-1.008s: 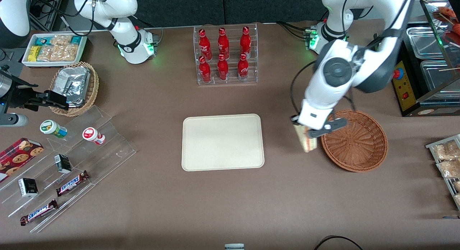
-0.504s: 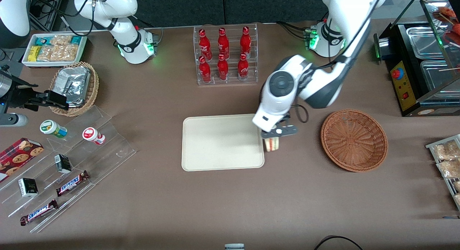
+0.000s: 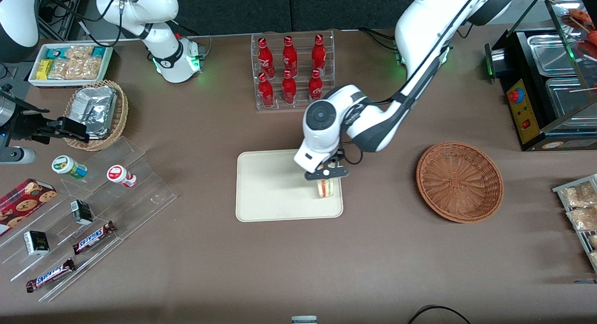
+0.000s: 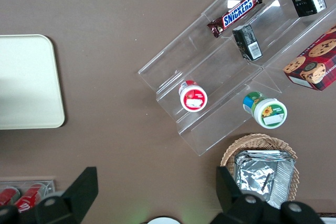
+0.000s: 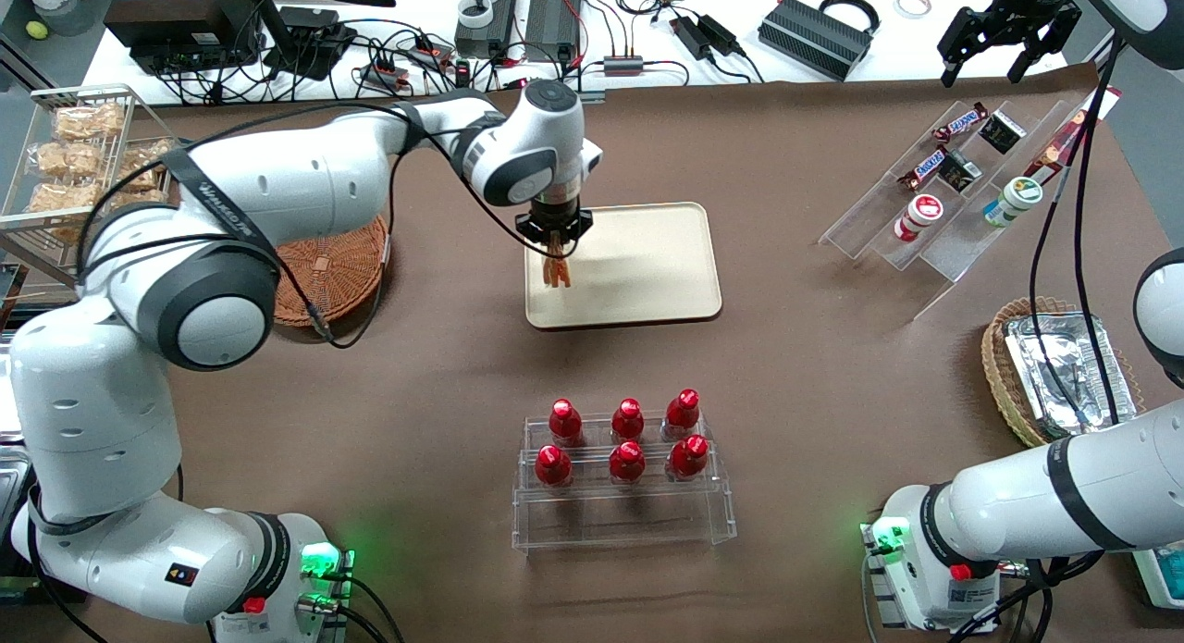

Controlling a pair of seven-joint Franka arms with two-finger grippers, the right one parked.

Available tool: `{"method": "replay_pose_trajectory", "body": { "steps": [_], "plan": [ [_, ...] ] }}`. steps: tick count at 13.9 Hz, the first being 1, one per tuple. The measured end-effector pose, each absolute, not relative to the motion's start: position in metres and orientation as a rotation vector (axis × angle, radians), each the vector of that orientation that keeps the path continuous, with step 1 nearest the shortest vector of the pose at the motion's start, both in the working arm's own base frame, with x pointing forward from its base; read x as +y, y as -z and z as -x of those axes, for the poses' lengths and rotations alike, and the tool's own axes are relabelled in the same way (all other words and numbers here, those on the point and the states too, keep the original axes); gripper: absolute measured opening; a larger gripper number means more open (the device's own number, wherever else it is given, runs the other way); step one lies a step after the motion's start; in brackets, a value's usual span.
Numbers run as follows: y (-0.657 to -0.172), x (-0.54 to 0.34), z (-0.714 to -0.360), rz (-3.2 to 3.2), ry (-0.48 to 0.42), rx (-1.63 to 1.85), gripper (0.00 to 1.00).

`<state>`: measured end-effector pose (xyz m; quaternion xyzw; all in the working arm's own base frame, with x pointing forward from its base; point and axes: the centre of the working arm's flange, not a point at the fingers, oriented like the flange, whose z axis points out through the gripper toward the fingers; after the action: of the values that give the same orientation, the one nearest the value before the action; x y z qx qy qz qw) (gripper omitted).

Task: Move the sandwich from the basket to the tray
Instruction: 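Carry the sandwich over the white tray and lower it, then open the left gripper to release the sandwich onto the tray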

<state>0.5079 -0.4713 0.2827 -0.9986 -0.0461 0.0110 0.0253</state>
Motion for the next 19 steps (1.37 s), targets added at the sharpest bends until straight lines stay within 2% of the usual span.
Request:
{"method": "replay_pose_trajectory", "body": {
  "steps": [7,11,16,19],
  "plan": [
    [-0.253,-0.492,-0.495,3.092,-0.007,-0.093,0.18],
    [-0.251,-0.494,-0.495,3.089,0.004,-0.090,0.25],
    [-0.257,-0.495,-0.502,3.093,0.040,-0.089,0.73],
    [-0.287,-0.496,-0.519,3.110,0.092,-0.130,1.00]
  ]
}}
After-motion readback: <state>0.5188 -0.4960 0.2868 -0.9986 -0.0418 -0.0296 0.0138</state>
